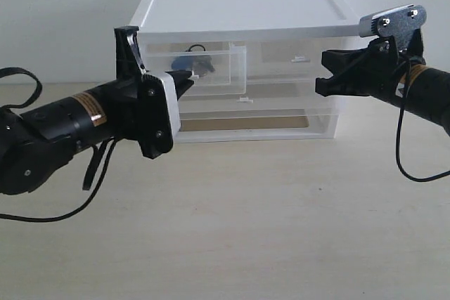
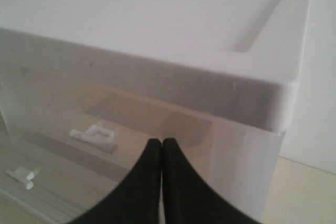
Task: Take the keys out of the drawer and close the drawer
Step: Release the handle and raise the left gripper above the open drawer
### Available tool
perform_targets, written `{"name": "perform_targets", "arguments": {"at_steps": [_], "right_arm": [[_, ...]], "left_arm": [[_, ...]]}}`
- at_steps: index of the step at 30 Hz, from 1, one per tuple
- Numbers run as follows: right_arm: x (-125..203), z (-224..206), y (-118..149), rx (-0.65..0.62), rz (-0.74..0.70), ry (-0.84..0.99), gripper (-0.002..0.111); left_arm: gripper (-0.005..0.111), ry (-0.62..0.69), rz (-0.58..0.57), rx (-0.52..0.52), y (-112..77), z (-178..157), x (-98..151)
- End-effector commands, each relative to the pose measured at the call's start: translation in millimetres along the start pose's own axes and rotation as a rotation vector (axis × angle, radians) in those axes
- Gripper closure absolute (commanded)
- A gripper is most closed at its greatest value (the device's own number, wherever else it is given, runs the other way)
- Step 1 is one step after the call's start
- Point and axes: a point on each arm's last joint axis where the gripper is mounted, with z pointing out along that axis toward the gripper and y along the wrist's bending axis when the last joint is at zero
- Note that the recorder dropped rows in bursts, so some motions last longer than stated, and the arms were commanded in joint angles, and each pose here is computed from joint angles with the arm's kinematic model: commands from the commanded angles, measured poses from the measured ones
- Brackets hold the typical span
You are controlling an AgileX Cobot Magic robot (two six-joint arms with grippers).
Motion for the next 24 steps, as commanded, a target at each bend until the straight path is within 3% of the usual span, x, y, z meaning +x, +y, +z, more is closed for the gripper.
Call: {"name": "perform_targets", "arguments": {"at_steps": [1,2,3,5,7,12,15,19,22,24], "right_arm": [[-3.3,1.4,-9.2,0.062,0.04,-0.015,0.108],[-3.3,1.4,-9.2,0.062,0.04,-0.015,0.108],[-3.3,1.4,-9.2,0.062,0.04,-0.015,0.108],[-3.1,1.4,-9.2,0.063,0.04,-0.013,0.108],[-3.1,1.4,-9.2,0.063,0.04,-0.013,0.108],[-1.9,1.4,-9.6,0.067,0.045,-0.001,0.108],[-1.9,1.4,-9.6,0.067,0.047,-0.001,0.108],[-1.9,1.4,-9.6,0.067,0.047,-0.001,0.108],[-1.9,1.4,-9.6,0.067,0.049,-0.001,0.108],[-1.9,1.4,-9.6,0.067,0.054,-0.001,0.108]], "left_arm": [[0.097,-0.055,-0.308,-0.112,36.2,-20.4,-13.8],[0.093,-0.055,-0.408,-0.11,41.8,-23.7,-15.0],[0.083,-0.038,-0.588,-0.077,57.9,-28.4,-18.3],[0.069,0.065,-0.683,0.062,82.0,-33.2,-22.5],[0.064,0.222,-0.757,0.117,95.8,-36.5,-21.6],[0.064,0.29,-0.768,0.123,97.4,-27.0,-15.9],[0.065,0.319,-0.848,0.109,100.1,-14.8,-13.7],[0.067,0.49,-0.974,0.079,112.5,-4.9,-12.3],[0.067,0.583,-0.982,0.139,121.3,-2.9,-16.3],[0.067,0.587,-0.984,0.246,126.2,-2.6,-23.6]]}}
